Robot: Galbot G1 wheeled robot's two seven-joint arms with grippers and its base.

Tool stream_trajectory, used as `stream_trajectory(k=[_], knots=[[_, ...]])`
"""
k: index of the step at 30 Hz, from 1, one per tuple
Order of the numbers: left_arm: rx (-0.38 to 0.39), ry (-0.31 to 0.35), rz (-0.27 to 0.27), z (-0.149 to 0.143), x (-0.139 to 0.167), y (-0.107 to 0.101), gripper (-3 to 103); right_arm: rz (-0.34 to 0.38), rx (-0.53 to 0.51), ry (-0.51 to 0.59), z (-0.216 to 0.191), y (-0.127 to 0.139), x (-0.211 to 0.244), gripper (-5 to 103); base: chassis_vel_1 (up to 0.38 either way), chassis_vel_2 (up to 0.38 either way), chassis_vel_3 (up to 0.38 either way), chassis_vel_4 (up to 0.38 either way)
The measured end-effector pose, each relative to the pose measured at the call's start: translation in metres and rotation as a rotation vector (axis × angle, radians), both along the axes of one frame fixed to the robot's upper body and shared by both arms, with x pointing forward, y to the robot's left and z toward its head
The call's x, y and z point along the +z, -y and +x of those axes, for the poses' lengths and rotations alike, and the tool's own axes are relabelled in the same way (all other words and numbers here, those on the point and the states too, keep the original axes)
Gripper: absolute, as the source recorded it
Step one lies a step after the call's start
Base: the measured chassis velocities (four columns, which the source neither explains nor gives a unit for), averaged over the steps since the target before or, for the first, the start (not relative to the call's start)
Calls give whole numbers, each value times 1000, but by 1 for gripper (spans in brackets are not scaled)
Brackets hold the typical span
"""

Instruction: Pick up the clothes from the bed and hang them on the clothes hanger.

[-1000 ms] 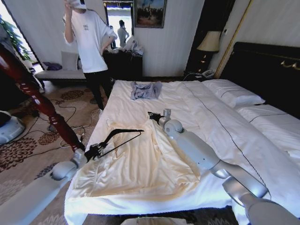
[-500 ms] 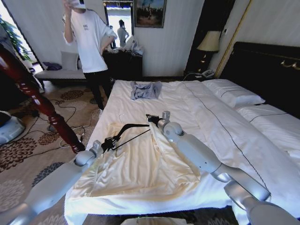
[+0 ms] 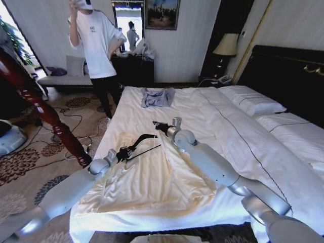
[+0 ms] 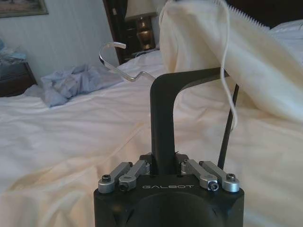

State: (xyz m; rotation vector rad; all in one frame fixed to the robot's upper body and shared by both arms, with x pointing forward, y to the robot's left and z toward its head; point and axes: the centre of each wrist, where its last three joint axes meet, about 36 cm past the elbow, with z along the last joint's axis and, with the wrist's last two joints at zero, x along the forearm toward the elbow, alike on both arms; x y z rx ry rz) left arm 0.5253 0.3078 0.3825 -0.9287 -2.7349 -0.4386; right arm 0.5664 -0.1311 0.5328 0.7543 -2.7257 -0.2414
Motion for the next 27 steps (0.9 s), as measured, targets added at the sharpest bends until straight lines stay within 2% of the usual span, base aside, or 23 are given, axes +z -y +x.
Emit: stream_trajectory(k=[11,14,23,27], knots=[[-57,15,-39,-4,-2,14,22,-8,12,-31,-4,-3,-11,0,0,0,0,0],[-57,32,-60,4,-5,20,22,-6,30,-43,-12,-6,-16,0,0,0,0,0],[-42,38,-65,22,-8,17,22,14,70,-54,-33,-12,-14,0,0,0,0,0],[-50,51,-86,32,-10,29,22,19,91,-64,-40,-20,-19,0,0,0,0,0]])
